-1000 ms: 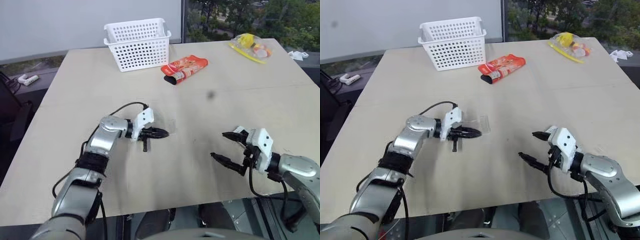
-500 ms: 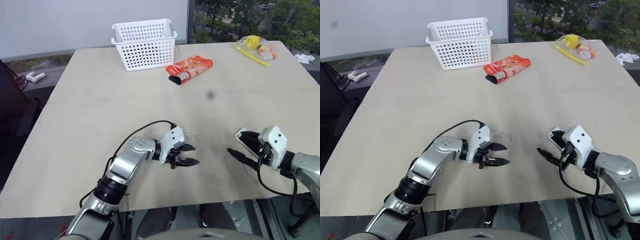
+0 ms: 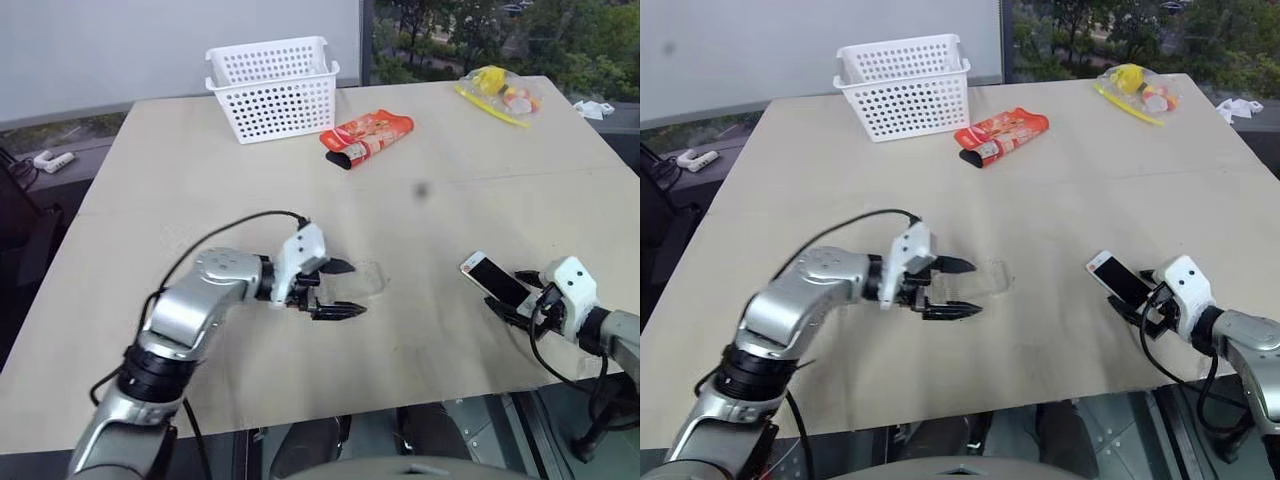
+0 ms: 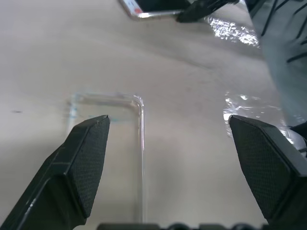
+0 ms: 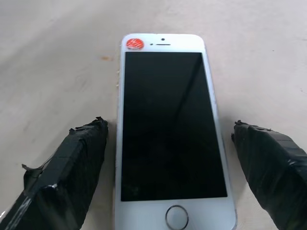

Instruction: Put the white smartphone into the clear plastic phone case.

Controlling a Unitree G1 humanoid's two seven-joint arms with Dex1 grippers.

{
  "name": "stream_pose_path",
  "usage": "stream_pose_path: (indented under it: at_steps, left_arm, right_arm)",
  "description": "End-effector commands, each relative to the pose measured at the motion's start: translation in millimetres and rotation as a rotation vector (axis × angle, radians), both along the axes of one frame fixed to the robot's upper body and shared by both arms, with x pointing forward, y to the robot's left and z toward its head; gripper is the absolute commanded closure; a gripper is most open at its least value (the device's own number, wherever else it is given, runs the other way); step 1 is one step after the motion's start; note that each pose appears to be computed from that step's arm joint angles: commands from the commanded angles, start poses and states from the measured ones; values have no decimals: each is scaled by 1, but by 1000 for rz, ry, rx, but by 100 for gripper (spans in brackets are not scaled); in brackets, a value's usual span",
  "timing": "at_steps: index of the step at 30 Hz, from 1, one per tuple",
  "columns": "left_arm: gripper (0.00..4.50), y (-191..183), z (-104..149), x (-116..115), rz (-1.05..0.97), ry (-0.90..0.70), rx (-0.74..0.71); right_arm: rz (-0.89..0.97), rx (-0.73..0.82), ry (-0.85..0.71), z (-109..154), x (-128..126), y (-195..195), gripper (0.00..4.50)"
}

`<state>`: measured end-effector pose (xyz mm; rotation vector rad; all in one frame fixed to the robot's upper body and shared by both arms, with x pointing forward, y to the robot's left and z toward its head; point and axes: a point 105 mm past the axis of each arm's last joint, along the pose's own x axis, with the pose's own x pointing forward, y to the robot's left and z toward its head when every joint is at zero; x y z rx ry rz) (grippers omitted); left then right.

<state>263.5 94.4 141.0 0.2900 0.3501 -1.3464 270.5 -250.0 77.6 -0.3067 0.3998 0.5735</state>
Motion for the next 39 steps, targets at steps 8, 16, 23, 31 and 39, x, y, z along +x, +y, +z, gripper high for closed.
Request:
stream_pose_path:
  at_steps: [8, 16, 23, 31, 39]
  left_arm:
    - [28, 31, 22, -12, 59, -20, 51]
    - [28, 46, 18, -6, 182, -35, 42]
    - [28, 55, 15, -2, 294, -49, 4]
    - [53, 37, 9, 2, 323, -14, -112]
    - [394, 15, -2, 8, 257, -17, -116]
  right_arm:
    - [24, -47, 195, -27, -17, -12, 127]
    - [196, -91, 85, -3, 1, 11, 172]
    - [569, -86, -32, 44, 19, 85, 172]
    - [1003, -305, -90, 54, 42, 152, 172]
    - [1138, -386, -104, 55, 53, 179, 172]
